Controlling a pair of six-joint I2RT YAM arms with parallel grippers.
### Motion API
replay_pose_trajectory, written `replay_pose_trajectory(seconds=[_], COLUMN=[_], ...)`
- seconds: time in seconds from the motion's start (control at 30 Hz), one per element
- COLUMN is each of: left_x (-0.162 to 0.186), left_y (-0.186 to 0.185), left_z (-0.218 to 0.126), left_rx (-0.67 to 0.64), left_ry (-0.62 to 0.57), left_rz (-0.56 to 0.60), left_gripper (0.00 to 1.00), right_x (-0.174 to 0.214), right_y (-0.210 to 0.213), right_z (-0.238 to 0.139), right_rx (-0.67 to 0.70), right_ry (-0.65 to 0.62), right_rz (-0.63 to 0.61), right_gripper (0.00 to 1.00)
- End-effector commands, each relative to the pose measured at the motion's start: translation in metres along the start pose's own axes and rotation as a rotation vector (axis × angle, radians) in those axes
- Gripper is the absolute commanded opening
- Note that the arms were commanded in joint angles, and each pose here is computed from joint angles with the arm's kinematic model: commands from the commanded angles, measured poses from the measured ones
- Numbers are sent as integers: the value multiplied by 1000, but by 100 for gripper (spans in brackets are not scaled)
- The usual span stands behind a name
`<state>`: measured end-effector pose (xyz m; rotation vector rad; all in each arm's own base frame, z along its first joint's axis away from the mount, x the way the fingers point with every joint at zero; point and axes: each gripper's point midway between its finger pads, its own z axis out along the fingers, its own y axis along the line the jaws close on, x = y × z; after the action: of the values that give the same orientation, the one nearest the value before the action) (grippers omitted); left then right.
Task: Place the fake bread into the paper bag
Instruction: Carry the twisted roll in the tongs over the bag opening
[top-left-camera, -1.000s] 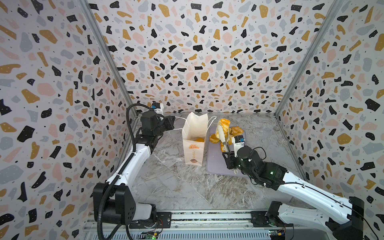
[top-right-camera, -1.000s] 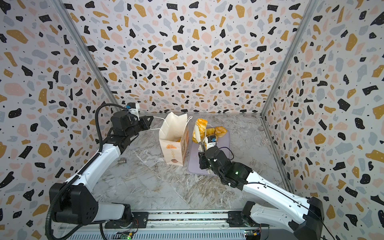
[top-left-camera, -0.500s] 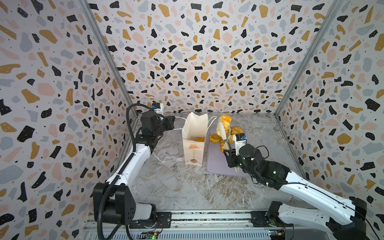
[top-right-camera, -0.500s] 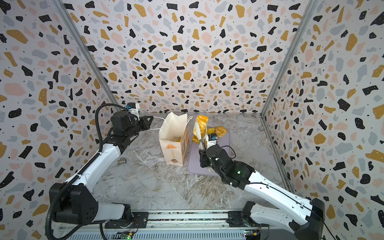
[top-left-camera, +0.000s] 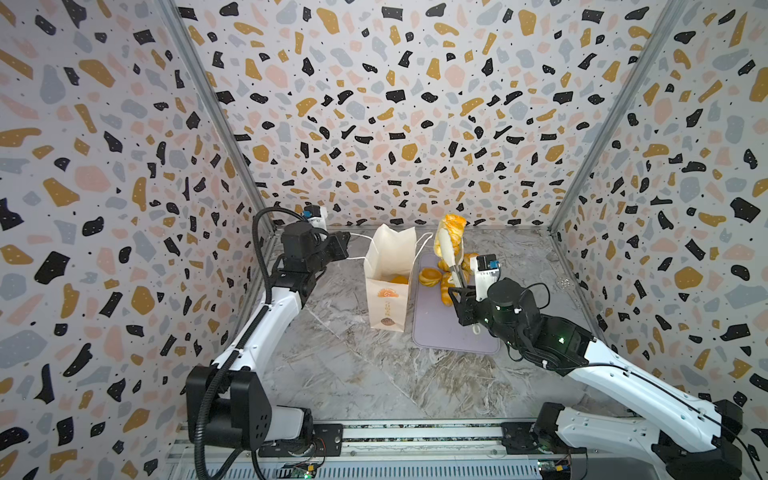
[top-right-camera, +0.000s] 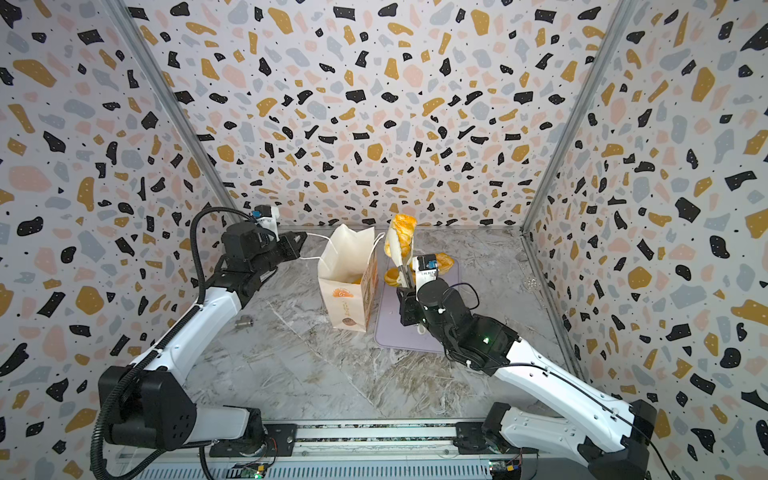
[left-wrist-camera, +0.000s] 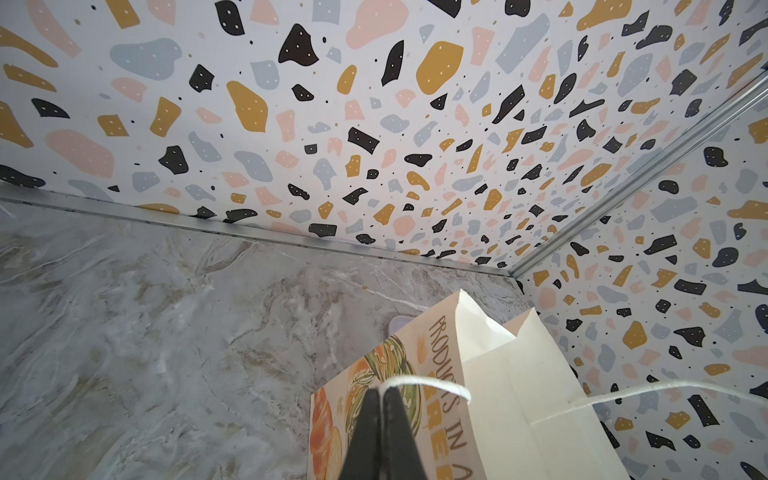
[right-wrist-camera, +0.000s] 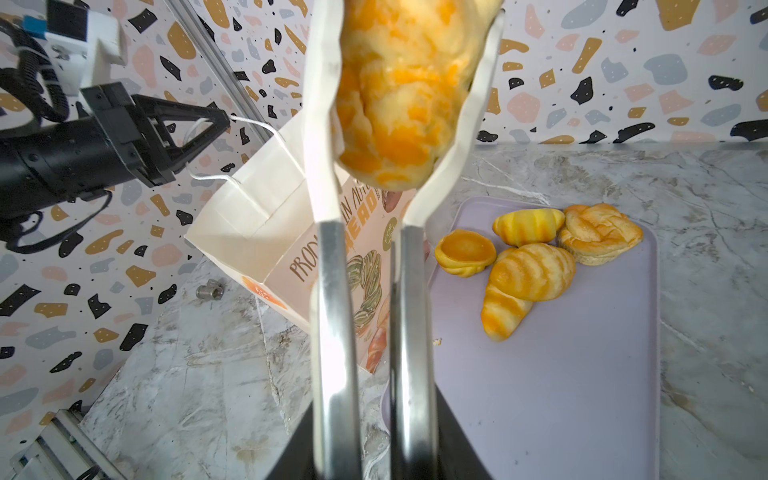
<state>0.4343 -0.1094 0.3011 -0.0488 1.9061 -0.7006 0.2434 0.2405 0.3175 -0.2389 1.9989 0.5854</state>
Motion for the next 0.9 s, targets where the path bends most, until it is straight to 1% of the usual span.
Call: replay_pose_trajectory(seconds=[0.0,0.27,0.53,0.87], left_x=[-4,-4,-4,-4], left_y=[-5,-6,-6,-6], left_z=[-4,-4,-4,-4], left_rx=[17,19,21,19], left_ry=[-27,-26,-27,-27], left_rz=[13,11,12,12], left_gripper=[0,0,0,0], right_x=[-29,-42,-59,-74], right_y=[7,20,30,47], right_z=[-10,-8,-10,-4], right_rx=[-18,-45,-66,-98], right_ry=[-72,-74,-108,-140], right_rz=[-5,-40,-67,-87], right_gripper=[33,33,33,33])
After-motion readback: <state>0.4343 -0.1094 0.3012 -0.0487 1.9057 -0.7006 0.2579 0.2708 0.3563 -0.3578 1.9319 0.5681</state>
